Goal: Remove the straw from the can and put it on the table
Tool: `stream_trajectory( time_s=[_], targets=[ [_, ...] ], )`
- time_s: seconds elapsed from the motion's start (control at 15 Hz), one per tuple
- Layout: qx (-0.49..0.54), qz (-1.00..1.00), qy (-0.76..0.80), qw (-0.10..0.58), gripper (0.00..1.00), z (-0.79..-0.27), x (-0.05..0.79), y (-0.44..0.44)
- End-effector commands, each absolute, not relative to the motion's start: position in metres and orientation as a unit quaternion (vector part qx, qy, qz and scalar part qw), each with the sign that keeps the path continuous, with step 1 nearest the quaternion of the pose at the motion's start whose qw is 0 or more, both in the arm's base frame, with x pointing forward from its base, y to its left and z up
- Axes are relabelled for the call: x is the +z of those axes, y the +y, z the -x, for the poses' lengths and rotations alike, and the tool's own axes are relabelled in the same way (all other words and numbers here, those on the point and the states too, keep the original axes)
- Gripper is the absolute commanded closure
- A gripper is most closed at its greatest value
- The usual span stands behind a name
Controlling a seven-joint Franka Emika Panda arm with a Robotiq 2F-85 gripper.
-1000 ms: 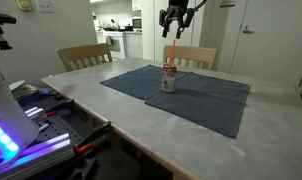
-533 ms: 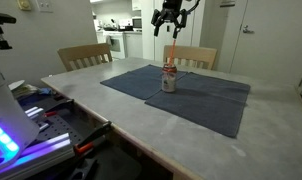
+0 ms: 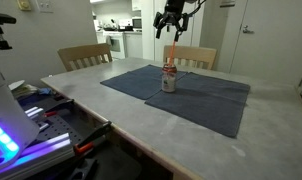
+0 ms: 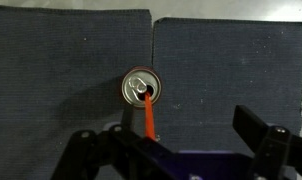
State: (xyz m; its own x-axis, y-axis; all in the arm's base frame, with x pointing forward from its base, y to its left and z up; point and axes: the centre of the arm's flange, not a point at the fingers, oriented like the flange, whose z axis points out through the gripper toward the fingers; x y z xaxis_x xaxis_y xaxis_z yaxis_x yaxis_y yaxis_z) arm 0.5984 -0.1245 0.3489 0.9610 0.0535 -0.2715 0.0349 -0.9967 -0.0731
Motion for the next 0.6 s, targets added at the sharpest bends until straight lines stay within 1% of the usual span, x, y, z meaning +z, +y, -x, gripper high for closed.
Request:
stream_trajectory(
  time_s=[0.0, 0.07, 0.13, 0.2, 0.33, 0.47, 0.53],
  targets=[
    [0.120, 0.991, -0.023, 0.049, 0.00, -0.611, 0.333, -0.135],
    [0.117, 0.992, -0.023, 0.048, 0.01, -0.613, 0.330, -0.137],
    [0.116, 0.992, -0.022, 0.047, 0.05, -0.615, 0.328, -0.139],
    [0.116, 0.992, -0.019, 0.045, 0.24, -0.616, 0.327, -0.141],
    [0.122, 0.992, -0.013, 0.038, 0.36, -0.616, 0.327, -0.145],
    [0.122, 0.992, -0.011, 0.038, 0.52, -0.615, 0.327, -0.149],
    [0.121, 0.992, -0.010, 0.038, 0.58, -0.614, 0.327, -0.151]
  ],
)
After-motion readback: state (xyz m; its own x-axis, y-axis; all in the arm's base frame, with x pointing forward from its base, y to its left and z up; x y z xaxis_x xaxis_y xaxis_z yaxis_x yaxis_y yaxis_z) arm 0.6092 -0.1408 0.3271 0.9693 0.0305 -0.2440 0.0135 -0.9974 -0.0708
